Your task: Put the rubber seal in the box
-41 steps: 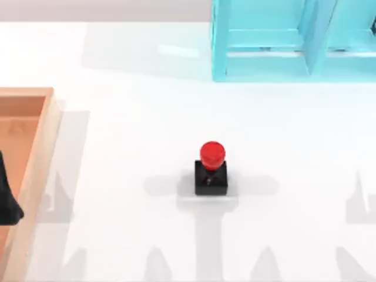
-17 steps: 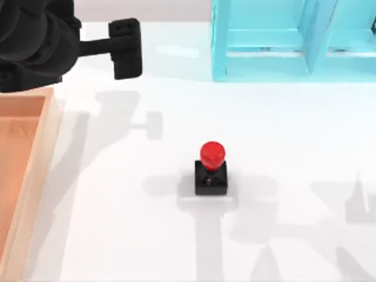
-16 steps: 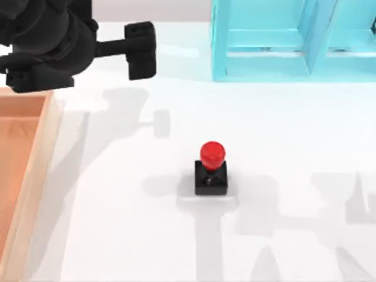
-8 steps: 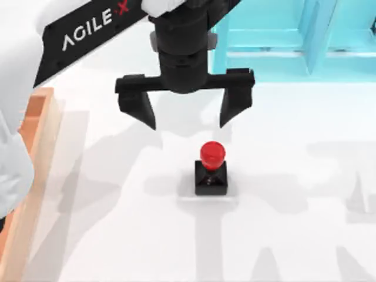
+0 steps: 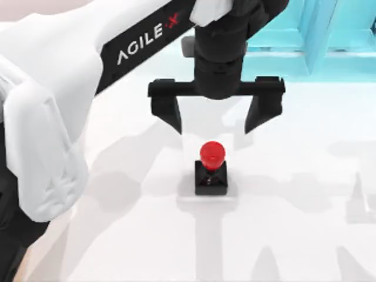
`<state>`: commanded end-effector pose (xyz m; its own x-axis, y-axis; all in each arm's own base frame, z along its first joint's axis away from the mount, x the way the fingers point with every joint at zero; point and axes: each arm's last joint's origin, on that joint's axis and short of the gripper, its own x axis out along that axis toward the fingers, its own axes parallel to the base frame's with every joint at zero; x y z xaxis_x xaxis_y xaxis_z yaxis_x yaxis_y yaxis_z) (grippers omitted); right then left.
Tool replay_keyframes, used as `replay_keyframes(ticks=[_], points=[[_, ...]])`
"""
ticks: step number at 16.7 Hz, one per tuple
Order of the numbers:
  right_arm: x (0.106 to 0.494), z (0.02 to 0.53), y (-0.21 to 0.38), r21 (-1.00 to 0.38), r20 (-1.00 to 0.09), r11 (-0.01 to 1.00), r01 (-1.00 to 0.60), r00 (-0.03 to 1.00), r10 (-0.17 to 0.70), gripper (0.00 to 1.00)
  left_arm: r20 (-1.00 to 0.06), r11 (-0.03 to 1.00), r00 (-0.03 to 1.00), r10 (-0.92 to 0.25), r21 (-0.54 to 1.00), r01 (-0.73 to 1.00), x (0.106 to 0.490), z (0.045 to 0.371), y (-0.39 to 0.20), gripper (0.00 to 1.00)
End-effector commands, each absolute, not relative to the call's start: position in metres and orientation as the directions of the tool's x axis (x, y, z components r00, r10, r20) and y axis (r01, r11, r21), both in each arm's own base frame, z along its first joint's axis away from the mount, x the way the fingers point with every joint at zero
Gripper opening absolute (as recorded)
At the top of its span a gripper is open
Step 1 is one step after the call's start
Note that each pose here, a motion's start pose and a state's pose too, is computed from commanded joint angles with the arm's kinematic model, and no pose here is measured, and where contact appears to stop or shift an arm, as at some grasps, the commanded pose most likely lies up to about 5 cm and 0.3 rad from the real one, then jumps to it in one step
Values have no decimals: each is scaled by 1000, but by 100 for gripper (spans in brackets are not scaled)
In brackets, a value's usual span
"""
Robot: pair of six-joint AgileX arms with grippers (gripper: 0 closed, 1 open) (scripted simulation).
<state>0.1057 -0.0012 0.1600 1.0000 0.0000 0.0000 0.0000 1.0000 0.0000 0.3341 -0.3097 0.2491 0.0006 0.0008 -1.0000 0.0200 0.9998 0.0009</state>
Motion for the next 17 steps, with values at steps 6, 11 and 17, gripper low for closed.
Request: replay_keyframes(ticks=[6,11,17], points=[[106,160,-1,0,0,1000,0,1000,0,100,-1000,1000,1,0,0,18,336,246,-309,100],[106,160,-1,0,0,1000,0,1000,0,100,-1000,1000,1,1,1,20,338,197,-312,100],[106,160,-1,0,0,1000,0,1000,0,100,-1000,1000,1,1,1,20,334,149,-310,100]])
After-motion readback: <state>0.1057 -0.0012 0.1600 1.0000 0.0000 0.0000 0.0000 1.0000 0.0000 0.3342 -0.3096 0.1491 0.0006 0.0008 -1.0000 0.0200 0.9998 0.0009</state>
